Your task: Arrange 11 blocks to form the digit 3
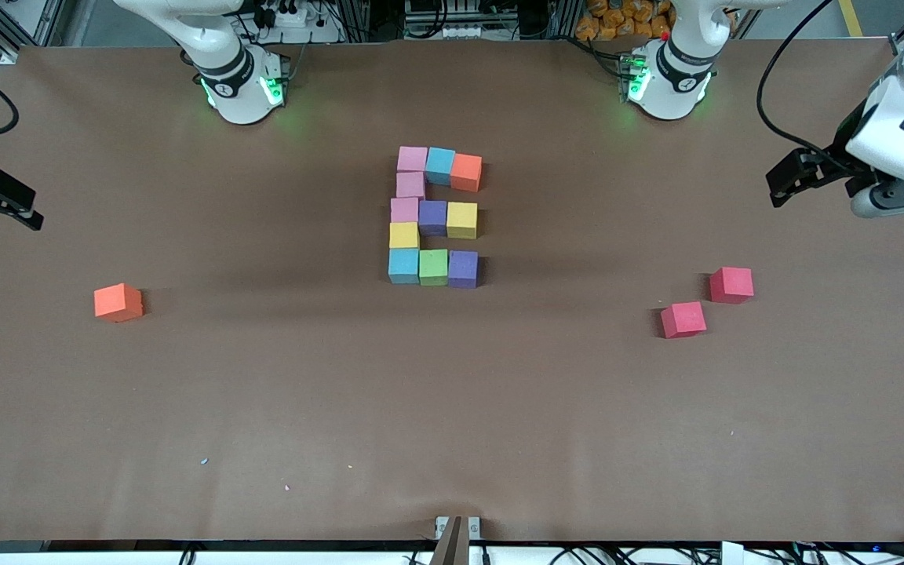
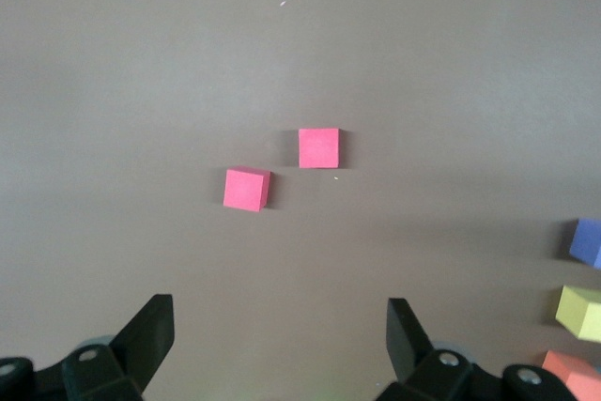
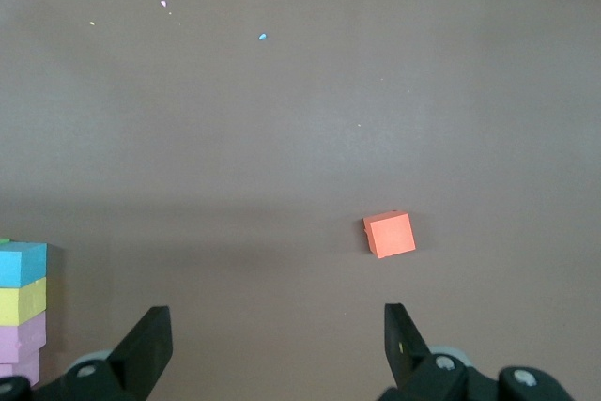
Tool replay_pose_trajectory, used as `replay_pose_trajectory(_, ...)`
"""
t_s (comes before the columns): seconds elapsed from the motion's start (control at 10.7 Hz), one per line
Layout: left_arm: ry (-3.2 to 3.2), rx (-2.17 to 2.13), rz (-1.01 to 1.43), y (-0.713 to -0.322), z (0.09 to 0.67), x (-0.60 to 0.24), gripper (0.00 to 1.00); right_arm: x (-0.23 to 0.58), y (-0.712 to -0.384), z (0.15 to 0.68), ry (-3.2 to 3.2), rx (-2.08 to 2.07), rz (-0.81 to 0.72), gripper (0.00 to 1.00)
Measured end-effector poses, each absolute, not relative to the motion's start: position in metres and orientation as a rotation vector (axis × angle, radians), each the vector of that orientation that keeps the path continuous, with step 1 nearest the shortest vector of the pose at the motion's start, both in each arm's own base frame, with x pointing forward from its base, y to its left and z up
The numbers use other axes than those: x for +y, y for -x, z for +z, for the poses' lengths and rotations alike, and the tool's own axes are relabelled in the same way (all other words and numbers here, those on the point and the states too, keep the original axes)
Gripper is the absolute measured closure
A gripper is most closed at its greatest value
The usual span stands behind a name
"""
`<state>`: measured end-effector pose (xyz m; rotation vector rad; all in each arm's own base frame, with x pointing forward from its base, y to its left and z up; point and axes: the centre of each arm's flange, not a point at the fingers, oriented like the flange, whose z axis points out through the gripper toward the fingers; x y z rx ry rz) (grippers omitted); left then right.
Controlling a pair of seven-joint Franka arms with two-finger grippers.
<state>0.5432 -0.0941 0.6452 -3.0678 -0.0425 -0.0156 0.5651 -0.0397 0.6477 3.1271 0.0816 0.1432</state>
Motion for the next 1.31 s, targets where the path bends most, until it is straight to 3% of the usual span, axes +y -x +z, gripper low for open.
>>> replay_pose_trajectory(1.31,3.143,0.061,-0.065,-0.552,0.645,-0.096,0.00,-0.043,-0.565,0.648,-3.127,0.072,0.143,0.00)
